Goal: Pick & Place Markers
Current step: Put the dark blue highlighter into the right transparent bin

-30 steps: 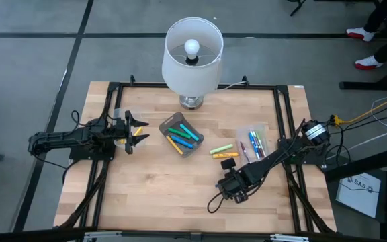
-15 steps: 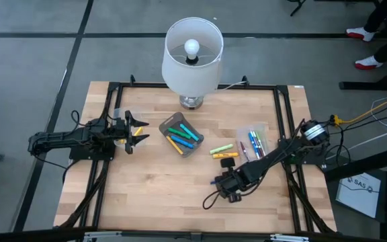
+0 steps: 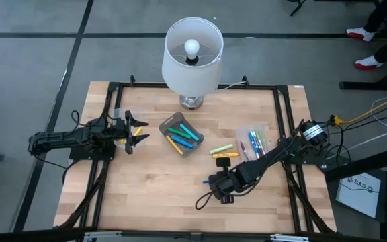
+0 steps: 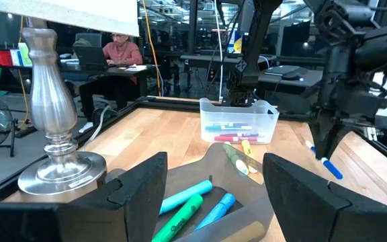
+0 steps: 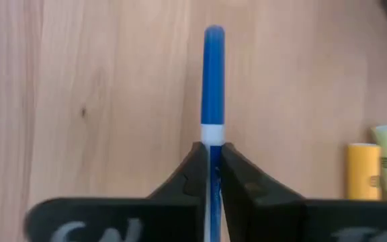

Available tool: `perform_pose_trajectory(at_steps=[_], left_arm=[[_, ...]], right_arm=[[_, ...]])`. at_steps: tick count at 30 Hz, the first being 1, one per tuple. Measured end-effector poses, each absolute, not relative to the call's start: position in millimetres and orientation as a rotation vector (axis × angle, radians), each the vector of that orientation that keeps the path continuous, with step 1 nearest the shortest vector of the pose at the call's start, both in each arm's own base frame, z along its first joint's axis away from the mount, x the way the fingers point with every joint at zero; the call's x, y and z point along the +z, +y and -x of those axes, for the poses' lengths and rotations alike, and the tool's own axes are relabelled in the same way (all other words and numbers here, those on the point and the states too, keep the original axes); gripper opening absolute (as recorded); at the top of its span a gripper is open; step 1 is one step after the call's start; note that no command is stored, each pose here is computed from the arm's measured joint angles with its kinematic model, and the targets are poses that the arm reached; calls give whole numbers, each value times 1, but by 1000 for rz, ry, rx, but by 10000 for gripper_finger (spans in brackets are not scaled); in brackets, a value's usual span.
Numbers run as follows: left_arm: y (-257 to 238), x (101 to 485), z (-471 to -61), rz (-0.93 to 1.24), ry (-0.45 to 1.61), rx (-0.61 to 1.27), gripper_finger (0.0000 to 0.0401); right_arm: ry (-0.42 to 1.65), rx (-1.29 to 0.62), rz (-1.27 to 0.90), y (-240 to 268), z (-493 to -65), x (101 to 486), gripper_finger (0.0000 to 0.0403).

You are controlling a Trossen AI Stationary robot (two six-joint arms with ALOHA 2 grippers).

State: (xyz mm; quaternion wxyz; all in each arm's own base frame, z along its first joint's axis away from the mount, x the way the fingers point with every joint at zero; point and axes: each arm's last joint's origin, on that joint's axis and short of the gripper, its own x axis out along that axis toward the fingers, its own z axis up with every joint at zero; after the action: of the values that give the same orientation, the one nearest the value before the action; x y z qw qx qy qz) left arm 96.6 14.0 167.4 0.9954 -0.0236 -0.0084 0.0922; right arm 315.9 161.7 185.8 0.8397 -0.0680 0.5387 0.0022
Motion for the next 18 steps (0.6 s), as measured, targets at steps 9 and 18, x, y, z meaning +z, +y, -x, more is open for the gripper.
perform_pose_trajectory(at_steps=[9,18], left_arm=[[14,167,-97,48,-17,184,240],[14,168,-97,48,-17,184,240]], right_arm=[[1110,-12,162,166,-325,220,0],[1129,-35,214,164,-323,222,3]])
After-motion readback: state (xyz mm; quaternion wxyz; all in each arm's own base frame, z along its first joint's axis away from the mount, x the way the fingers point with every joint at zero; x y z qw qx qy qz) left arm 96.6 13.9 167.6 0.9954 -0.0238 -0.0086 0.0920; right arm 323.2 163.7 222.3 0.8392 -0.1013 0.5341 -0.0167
